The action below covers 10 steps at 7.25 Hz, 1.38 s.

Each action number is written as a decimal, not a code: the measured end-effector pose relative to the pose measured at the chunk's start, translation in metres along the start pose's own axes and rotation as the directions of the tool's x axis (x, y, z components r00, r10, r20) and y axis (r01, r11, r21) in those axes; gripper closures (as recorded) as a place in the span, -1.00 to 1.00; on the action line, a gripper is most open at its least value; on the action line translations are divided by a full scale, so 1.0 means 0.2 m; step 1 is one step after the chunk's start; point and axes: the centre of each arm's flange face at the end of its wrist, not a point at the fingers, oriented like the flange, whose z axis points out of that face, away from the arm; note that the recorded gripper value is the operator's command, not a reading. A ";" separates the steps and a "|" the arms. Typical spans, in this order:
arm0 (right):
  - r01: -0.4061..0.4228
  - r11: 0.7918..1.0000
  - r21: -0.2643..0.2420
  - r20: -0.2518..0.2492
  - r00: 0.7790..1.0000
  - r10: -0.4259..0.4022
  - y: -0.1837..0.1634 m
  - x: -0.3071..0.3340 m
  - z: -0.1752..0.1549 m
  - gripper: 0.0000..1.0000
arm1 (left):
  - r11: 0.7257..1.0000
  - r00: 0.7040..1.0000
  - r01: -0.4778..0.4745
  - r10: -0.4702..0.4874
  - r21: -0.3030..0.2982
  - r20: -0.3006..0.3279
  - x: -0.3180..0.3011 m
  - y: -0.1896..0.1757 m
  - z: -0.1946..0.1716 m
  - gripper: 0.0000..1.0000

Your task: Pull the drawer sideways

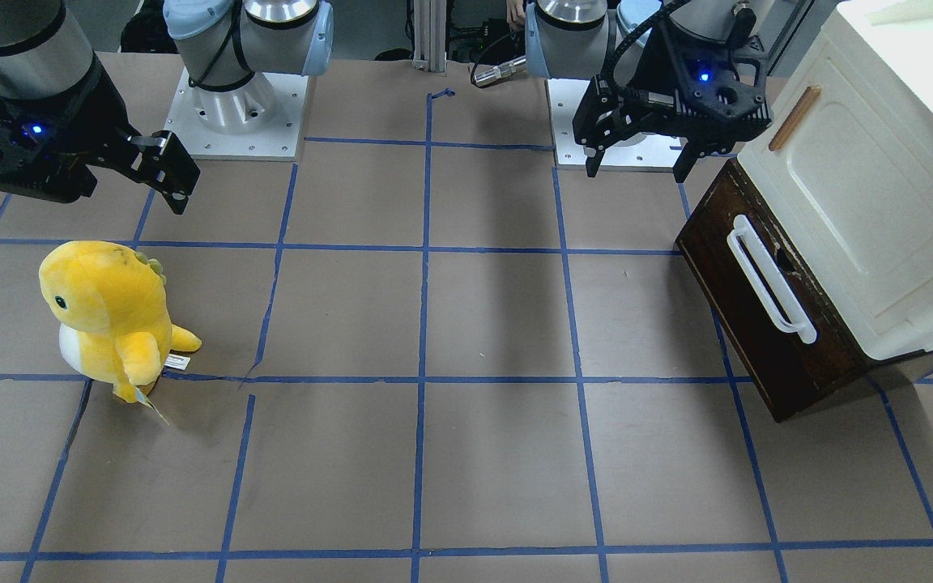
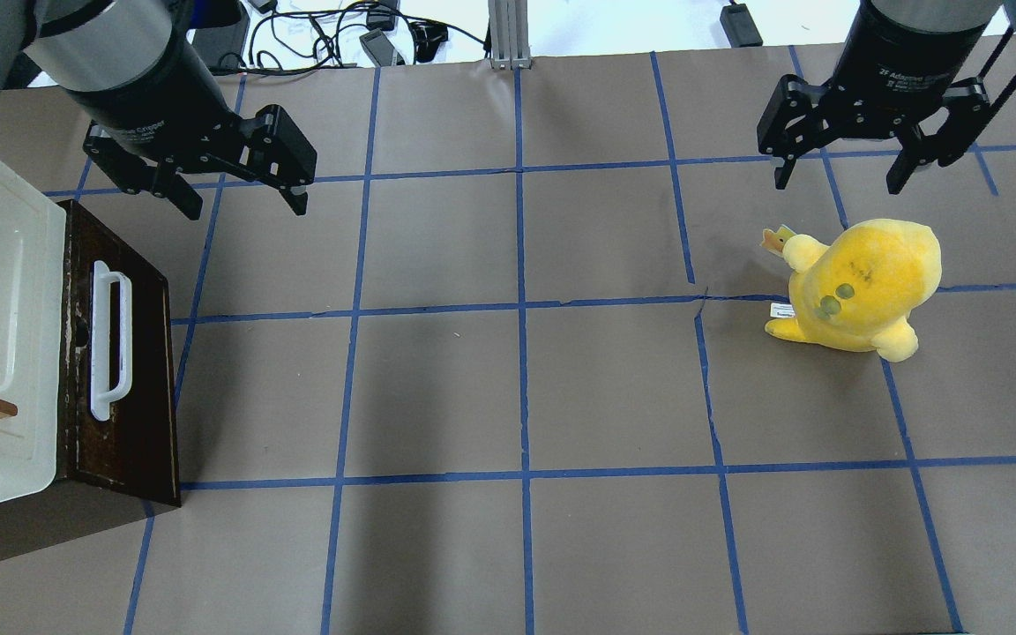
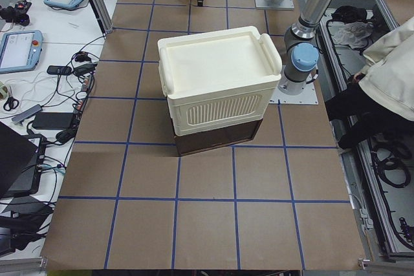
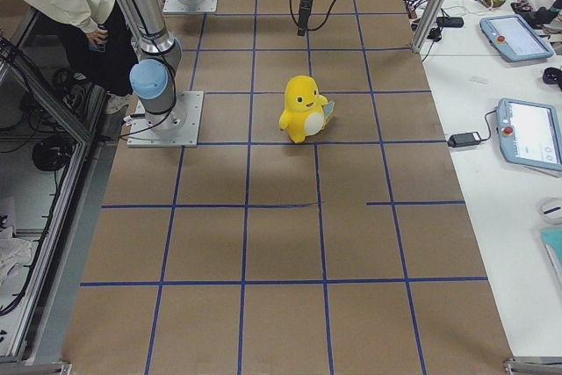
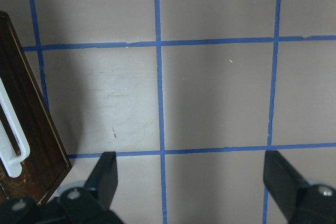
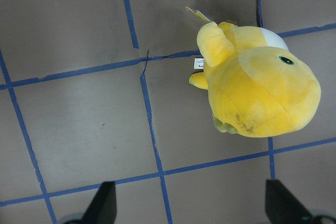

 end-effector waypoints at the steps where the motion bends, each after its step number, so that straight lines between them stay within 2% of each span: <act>1: 0.000 1.000 0.000 0.000 1.000 0.000 0.00 0.00 0.00 -1.00 | 1.000 1.000 0.000 0.000 -0.002 -0.001 0.00 0.00 0.01 -1.00; 4: 0.001 1.000 0.000 0.000 1.000 -0.001 0.00 0.00 0.00 -1.00 | 0.999 0.999 0.040 -0.040 -0.012 0.001 0.00 -0.01 0.03 -1.00; 6: 0.001 1.000 0.000 0.000 1.000 -0.001 0.00 0.00 0.00 -1.00 | 0.998 0.999 0.046 -0.046 -0.043 0.006 0.01 -0.02 0.18 -1.00; 7: 0.001 1.000 0.000 0.000 1.000 -0.001 0.00 0.00 0.00 -1.00 | 0.998 0.999 0.028 -0.025 -0.060 0.045 0.04 -0.01 0.30 -1.00; 8: 0.001 1.000 0.000 0.000 1.000 -0.001 0.00 0.00 0.00 -1.00 | 0.995 0.990 0.007 0.008 -0.104 0.142 0.04 0.01 0.47 -1.00; 9: 0.001 1.000 0.000 0.000 1.000 -0.001 0.00 0.00 0.00 -1.00 | 0.984 0.964 -0.001 0.048 -0.179 0.260 0.02 0.04 0.68 -1.00; 10: 0.001 1.000 0.000 0.000 1.000 -0.001 0.00 0.00 0.00 -1.00 | 0.965 0.922 0.010 0.093 -0.263 0.375 -0.03 0.09 0.90 -1.00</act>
